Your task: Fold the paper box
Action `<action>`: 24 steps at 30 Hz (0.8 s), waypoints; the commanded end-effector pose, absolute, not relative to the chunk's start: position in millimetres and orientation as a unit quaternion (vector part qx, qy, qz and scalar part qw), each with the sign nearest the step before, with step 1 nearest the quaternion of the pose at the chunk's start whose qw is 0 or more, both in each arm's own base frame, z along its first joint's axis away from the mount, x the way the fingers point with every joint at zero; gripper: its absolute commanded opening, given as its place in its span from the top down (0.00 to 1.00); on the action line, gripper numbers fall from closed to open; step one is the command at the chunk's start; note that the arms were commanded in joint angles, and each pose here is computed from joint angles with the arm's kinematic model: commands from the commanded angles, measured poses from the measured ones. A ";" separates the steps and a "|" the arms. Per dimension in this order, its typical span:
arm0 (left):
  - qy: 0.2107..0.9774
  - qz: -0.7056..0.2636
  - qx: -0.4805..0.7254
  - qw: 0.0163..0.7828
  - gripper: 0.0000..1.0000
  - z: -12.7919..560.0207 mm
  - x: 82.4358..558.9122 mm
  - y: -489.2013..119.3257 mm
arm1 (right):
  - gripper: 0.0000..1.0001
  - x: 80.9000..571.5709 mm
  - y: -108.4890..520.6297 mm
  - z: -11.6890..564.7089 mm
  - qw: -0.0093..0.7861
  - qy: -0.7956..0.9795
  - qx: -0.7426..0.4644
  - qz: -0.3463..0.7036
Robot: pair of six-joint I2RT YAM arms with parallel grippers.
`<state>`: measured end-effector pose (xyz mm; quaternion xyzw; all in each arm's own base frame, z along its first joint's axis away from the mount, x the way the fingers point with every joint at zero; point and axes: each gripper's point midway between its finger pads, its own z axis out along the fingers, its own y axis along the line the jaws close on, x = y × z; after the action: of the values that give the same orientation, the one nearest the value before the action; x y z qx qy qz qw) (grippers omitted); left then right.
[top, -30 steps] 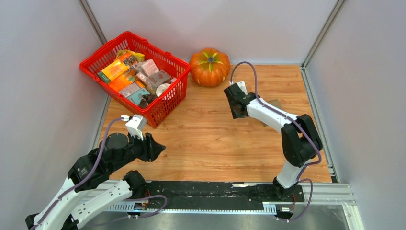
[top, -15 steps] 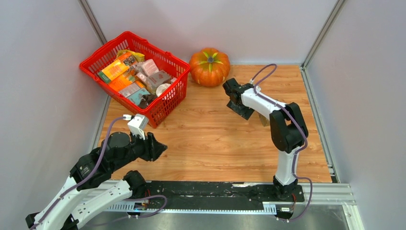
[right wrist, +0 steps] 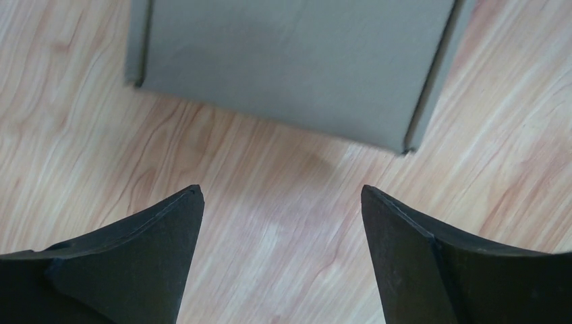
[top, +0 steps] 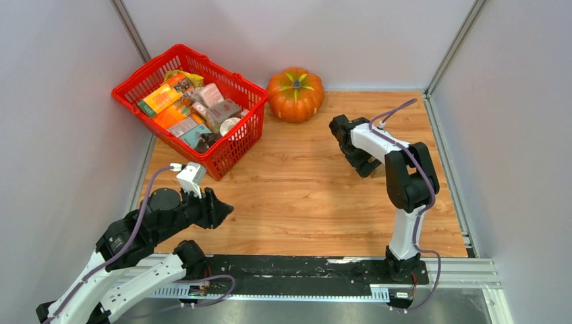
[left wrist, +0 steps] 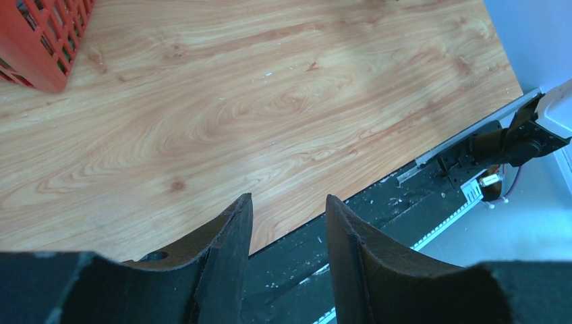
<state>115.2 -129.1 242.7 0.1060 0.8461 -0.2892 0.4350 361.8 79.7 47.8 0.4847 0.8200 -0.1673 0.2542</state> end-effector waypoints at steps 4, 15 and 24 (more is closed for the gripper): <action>0.841 -0.292 0.088 0.448 0.48 252.1 115.5 -123.0 | 0.10 371.4 44.4 32.2 0.271 0.778 0.538 -0.180; 0.841 -0.296 0.072 0.446 0.48 256.3 115.5 -122.2 | 0.06 398.7 14.2 23.4 0.260 0.752 0.585 -0.158; 0.848 -0.303 0.076 0.429 0.21 255.1 116.7 -132.3 | 0.00 420.1 -4.7 16.9 0.255 0.740 0.605 -0.145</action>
<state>115.1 -125.5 244.1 0.0778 0.8510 -0.2902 0.4308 397.9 2.9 21.3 0.5918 0.7529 -0.1568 0.2417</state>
